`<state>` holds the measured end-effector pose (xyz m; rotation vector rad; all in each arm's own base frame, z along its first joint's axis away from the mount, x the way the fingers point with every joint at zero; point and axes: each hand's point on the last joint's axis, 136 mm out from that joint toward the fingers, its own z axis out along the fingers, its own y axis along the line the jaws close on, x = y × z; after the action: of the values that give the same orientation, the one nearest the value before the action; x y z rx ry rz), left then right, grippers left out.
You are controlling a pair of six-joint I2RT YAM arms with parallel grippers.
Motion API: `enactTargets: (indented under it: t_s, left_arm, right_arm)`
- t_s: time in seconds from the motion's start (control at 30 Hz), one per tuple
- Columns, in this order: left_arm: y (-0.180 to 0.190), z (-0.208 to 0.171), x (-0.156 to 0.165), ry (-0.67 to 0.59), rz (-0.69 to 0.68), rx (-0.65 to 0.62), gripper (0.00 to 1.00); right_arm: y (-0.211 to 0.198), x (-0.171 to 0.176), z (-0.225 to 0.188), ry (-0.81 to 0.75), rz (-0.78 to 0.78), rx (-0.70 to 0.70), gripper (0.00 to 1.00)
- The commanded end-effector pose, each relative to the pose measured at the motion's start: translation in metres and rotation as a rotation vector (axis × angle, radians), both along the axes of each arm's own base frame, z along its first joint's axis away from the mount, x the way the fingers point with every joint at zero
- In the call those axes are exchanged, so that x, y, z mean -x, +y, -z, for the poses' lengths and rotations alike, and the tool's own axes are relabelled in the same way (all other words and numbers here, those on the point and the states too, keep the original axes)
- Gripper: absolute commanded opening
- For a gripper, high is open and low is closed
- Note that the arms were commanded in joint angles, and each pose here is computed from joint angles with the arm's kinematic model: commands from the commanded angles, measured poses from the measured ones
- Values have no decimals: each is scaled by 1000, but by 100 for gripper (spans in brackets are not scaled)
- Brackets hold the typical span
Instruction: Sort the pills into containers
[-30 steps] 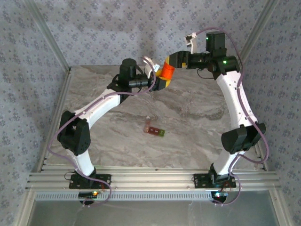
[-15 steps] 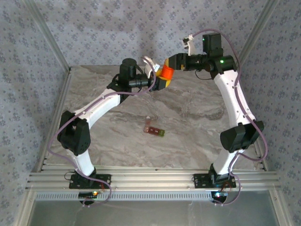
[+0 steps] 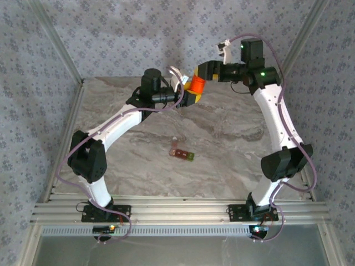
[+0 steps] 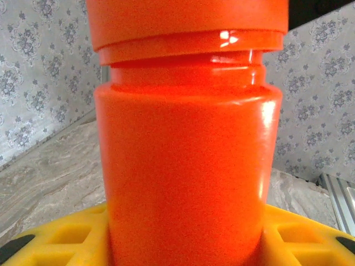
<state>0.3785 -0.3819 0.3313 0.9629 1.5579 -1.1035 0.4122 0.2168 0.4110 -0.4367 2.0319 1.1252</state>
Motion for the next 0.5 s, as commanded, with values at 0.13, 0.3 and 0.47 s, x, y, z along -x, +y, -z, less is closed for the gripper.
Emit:
enactTargets:
  t_s: [0.13, 0.3, 0.47]
  left_arm:
    - [-2, -31, 4, -80, 22, 34, 0]
    - [-3, -31, 5, -81, 31, 33, 0]
    - [-3, -32, 5, -79, 32, 32, 0]
  right_arm:
    - [-7, 6, -17, -28, -5, -30, 85]
    - [-3, 3, -4, -3, -18, -7, 85]
    - [1, 2, -3, 0, -26, -9, 81]
